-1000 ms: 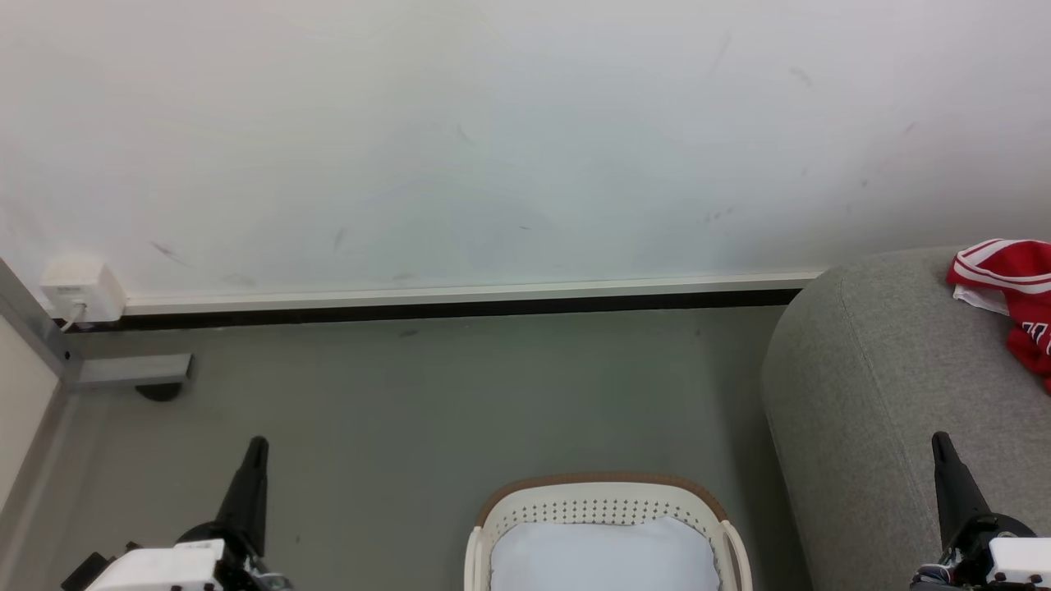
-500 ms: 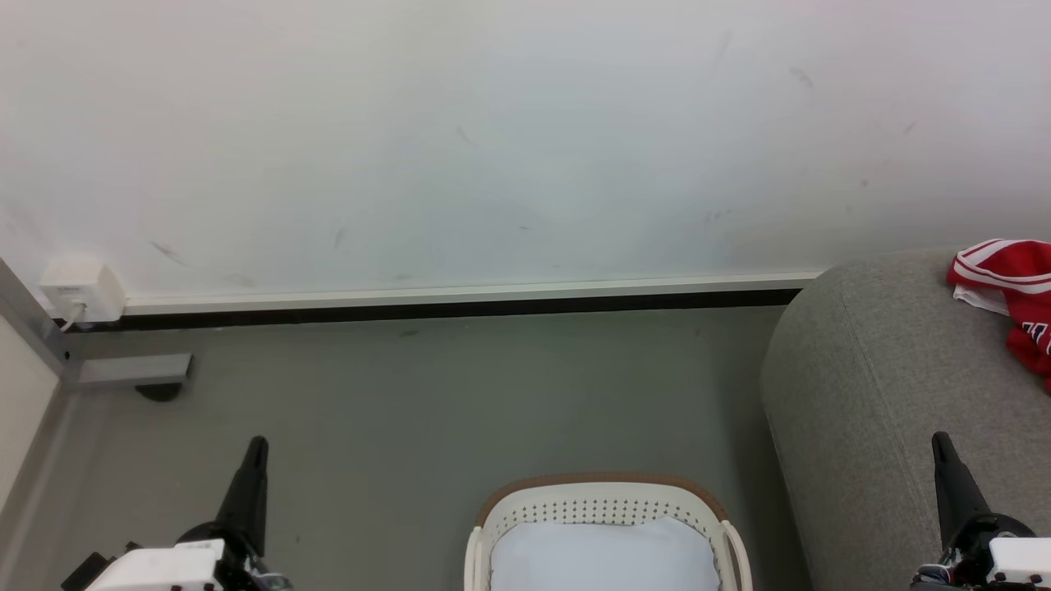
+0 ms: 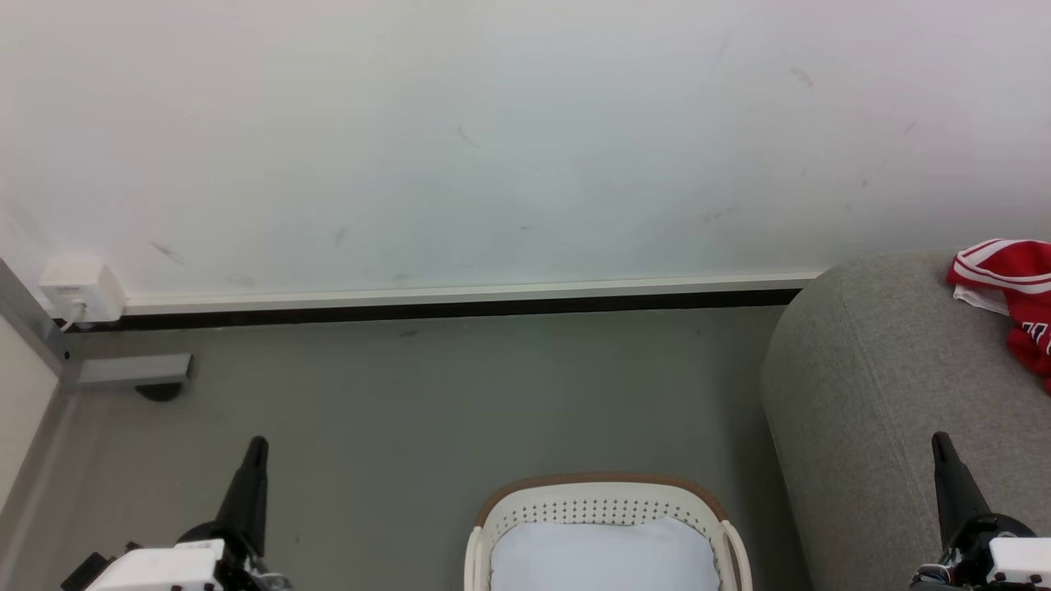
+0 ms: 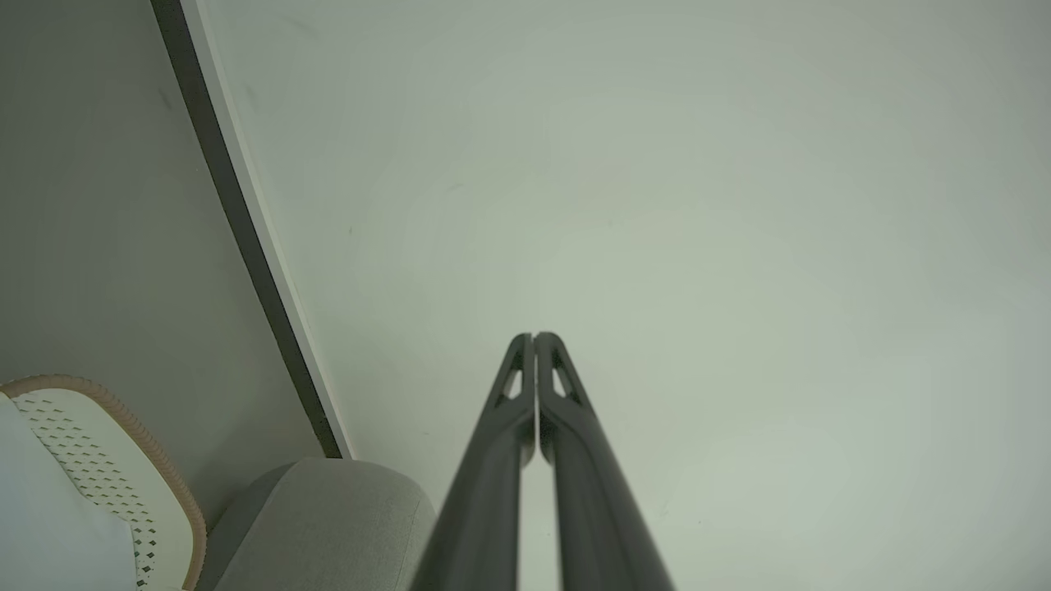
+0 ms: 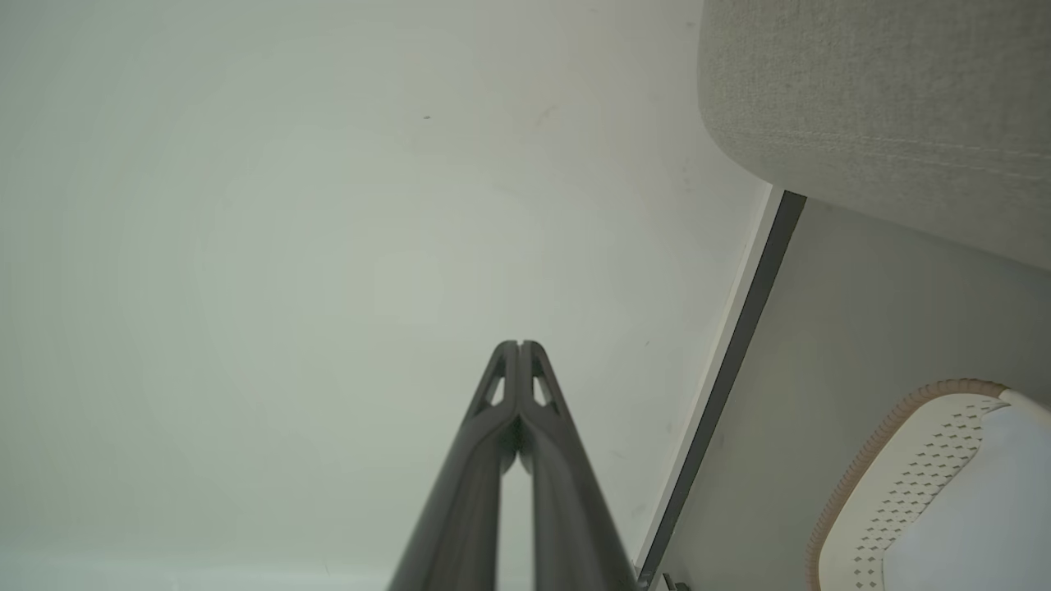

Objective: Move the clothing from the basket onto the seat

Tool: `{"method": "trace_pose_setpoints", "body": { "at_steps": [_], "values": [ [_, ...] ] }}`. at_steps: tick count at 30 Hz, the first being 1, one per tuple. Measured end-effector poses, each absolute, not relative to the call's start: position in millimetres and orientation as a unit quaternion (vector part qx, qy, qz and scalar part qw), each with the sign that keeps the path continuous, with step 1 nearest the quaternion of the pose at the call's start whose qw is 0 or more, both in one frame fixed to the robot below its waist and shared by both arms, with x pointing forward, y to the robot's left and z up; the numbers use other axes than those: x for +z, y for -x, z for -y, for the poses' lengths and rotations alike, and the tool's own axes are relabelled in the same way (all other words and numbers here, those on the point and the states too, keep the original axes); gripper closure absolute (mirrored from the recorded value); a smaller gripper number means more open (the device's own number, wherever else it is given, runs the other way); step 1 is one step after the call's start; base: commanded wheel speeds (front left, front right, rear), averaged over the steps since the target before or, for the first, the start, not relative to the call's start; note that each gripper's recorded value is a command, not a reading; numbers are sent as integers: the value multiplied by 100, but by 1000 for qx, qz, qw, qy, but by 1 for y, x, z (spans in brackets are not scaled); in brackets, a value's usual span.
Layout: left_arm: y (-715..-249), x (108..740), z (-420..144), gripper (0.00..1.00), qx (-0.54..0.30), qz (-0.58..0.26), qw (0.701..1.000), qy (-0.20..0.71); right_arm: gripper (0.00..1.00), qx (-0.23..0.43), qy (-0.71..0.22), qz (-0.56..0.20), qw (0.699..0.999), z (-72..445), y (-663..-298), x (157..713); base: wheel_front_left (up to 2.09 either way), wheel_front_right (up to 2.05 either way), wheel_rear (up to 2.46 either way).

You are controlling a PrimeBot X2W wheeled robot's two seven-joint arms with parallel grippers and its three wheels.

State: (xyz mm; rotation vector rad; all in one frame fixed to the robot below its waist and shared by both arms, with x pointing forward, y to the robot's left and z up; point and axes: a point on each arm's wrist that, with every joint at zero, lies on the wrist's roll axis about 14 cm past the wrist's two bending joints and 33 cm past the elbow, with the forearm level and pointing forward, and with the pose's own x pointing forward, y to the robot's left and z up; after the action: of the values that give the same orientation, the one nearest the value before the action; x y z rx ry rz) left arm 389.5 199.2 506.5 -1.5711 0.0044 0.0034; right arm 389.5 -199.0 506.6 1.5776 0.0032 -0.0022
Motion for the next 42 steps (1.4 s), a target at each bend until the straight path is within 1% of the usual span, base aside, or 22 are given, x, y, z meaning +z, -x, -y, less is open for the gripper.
{"method": "trace_pose_setpoints", "body": {
  "at_steps": [42],
  "values": [
    [-389,507,-199,100,2,-2,707,707,100,-1,-710,-1,705,199,-390,507,0,0,0]
  ]
}}
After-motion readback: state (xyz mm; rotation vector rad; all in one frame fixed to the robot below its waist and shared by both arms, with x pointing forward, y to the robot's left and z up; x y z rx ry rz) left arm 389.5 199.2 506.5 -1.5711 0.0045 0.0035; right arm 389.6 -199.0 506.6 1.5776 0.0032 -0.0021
